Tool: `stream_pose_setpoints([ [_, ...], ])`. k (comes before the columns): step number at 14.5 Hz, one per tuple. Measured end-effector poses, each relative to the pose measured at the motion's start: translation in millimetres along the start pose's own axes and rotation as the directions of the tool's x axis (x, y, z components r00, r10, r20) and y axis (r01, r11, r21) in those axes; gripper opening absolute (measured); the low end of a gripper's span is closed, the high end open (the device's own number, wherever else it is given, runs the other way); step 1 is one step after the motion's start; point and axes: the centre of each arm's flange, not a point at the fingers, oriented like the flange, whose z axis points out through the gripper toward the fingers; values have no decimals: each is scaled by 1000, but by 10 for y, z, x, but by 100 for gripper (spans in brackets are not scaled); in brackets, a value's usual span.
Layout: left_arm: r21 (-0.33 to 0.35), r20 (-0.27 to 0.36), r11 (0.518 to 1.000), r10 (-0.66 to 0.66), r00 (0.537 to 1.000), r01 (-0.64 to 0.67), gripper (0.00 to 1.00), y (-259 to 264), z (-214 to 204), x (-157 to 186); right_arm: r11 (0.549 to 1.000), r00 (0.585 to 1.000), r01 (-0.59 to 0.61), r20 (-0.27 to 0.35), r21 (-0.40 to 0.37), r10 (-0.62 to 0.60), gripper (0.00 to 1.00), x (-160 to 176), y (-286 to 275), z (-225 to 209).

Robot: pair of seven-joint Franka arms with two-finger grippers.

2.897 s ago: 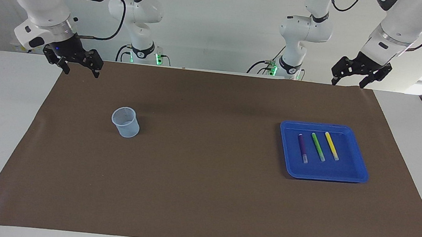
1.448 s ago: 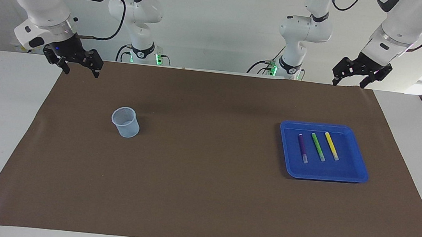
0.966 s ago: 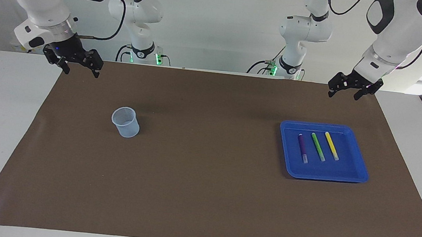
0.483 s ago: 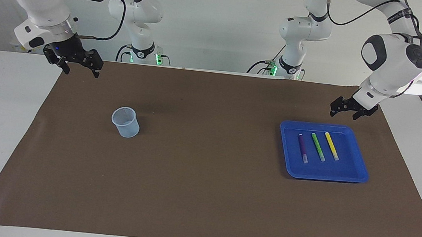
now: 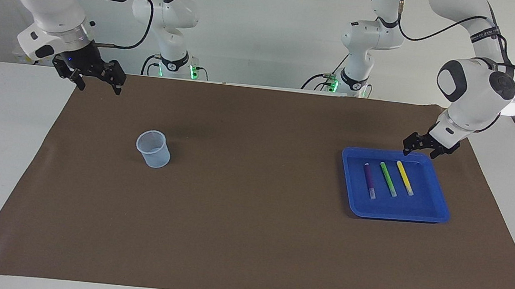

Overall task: Transfer and insert pens with both arms
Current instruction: 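Move the left gripper over the yellow pen in the blue tray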

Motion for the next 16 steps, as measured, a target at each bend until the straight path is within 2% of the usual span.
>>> stream_pose_setpoints([
  [16, 17, -44, 999, -35, 998, 36, 100, -256, 390, 225, 1000, 1000, 0, 0, 0, 0, 100, 0, 0, 0],
])
